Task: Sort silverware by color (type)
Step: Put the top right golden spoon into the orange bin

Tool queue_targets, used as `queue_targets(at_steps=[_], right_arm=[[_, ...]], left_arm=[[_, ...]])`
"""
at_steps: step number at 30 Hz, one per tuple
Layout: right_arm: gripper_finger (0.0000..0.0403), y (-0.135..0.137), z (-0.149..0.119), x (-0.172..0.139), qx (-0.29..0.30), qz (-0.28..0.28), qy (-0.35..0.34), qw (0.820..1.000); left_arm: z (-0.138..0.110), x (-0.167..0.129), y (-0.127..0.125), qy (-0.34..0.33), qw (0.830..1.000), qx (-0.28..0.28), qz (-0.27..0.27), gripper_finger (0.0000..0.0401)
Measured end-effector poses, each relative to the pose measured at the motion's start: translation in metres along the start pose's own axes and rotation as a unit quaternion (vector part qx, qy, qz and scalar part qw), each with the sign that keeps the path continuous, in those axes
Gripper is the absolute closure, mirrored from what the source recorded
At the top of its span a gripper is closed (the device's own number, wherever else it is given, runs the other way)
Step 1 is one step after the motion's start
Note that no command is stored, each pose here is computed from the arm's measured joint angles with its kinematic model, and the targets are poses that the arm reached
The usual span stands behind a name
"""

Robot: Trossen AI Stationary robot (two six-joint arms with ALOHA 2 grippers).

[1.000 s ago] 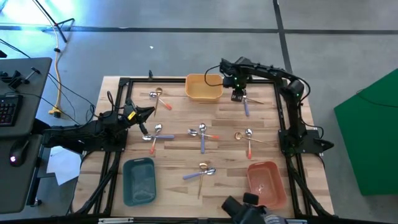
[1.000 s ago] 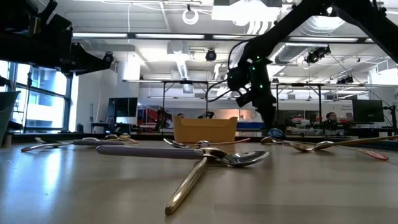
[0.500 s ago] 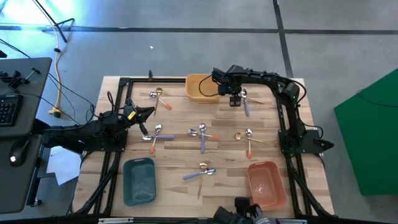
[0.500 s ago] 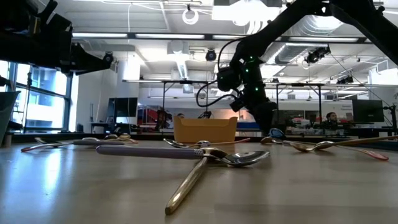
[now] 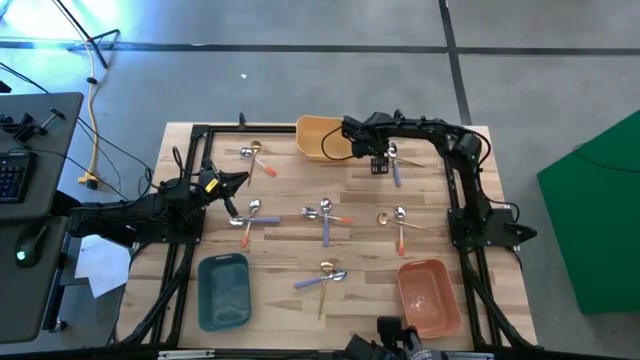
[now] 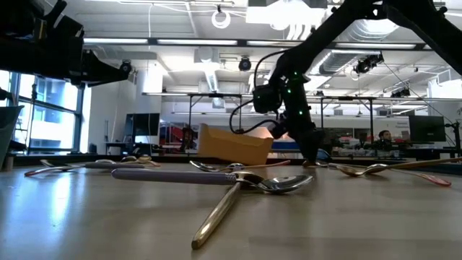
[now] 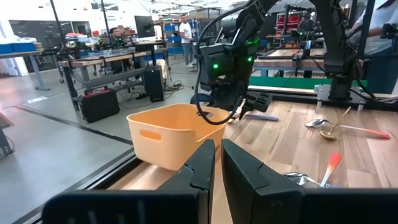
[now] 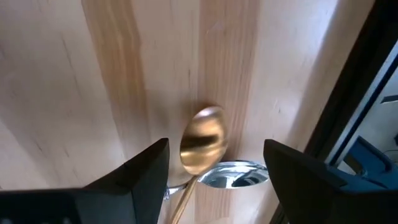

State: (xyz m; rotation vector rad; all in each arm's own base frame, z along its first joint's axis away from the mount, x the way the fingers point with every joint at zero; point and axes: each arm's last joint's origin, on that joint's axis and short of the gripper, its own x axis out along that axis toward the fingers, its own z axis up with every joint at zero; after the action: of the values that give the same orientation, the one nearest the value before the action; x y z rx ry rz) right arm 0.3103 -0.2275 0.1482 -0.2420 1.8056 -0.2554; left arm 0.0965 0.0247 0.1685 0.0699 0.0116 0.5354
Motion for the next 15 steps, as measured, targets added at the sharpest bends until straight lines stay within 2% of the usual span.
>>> queue_targets(at_steps=[4,15], right_arm=[[0.0187,0.0001,0.0003,0.0009,-0.006,-0.002,0.000,1.000],[0.0303,-0.0027,-0.0004,0.0016,-0.006,-0.017,0.006,1.000]], left_arm=[[0.0001,0.0000,0.0000,0.000,1.000,0.000,0.000,0.0380],[0.0001,0.0000,-0.0001,-0.001,1.000,-0.006,-0.001,0.0380]])
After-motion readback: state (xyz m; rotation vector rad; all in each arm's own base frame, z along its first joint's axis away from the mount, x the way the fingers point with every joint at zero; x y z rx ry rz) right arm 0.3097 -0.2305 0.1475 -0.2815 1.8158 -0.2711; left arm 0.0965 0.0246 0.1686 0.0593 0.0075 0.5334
